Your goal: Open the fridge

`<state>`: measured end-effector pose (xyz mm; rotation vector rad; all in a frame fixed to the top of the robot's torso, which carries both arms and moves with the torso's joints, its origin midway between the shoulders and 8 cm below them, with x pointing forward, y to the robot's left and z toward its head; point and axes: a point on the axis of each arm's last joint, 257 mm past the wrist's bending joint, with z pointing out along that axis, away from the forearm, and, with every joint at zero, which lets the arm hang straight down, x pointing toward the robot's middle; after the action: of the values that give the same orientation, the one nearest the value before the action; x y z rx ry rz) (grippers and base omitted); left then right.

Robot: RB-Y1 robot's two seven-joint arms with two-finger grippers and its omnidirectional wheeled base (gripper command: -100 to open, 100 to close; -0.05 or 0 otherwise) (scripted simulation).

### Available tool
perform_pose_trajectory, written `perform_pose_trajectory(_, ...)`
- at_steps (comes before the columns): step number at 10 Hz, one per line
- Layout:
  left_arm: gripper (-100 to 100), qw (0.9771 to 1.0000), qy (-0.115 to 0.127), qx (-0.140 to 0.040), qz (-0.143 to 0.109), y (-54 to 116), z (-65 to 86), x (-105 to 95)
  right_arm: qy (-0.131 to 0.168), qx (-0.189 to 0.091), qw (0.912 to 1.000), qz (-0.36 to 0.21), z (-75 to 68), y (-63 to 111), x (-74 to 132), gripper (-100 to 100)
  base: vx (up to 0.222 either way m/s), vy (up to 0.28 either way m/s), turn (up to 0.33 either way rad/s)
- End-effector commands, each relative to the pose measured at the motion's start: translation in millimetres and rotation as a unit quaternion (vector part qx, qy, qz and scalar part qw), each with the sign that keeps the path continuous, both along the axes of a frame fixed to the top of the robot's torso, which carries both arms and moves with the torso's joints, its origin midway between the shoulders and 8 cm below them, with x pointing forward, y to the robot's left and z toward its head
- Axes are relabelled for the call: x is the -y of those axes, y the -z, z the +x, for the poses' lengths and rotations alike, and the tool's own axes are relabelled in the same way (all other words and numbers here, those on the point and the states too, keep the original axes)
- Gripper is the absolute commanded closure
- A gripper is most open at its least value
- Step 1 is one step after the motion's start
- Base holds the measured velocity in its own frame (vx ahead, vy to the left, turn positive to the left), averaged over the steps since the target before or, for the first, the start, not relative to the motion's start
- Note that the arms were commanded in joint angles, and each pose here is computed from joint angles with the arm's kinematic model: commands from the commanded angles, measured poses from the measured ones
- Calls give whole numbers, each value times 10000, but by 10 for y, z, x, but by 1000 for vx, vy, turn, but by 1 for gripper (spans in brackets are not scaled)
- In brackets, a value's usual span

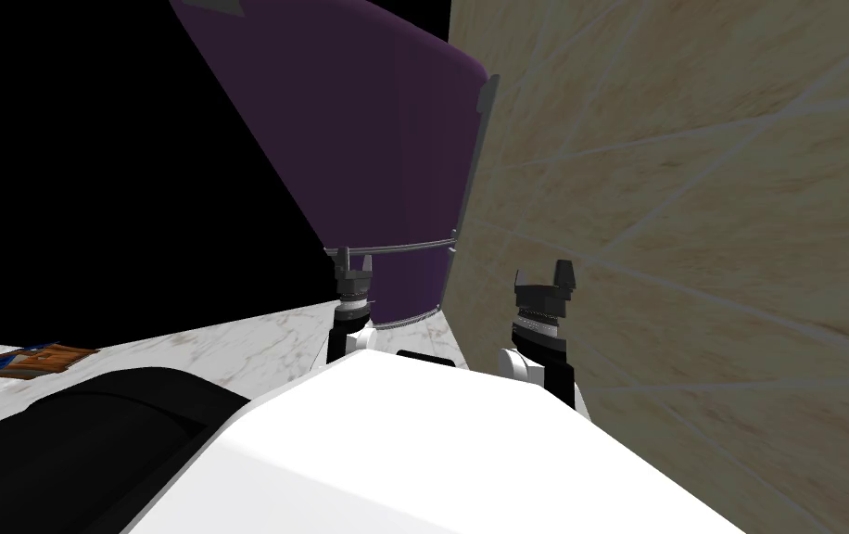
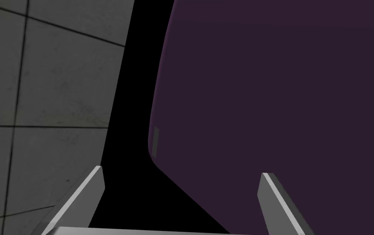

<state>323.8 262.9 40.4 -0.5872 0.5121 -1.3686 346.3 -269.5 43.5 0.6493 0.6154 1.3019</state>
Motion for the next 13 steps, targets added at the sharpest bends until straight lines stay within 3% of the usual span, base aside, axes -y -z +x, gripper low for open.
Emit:
perform_pose_trajectory(1, 0, 10000, 0, 0, 0, 0, 0, 0, 0, 0, 10000, 0, 0, 0, 0, 0, 0, 0, 0)
perform_pose_trajectory(9, 0, 10000, 0, 2, 0, -1, -1, 0, 0, 2, 10000, 0, -1, -2, 0, 0, 0, 0, 0)
perform_pose_trajectory(10, -100, 9997, 135, -86, 193, 35, 65, 71, 0, 2, 10000, 0, -1, -2, 0, 0, 9, 3, -27)
perform_pose_trajectory(13, -100, 9968, 420, -340, 590, 154, 298, 232, 0, -2, 10000, 0, 0, 1, 0, 0, 17, 13, -58)
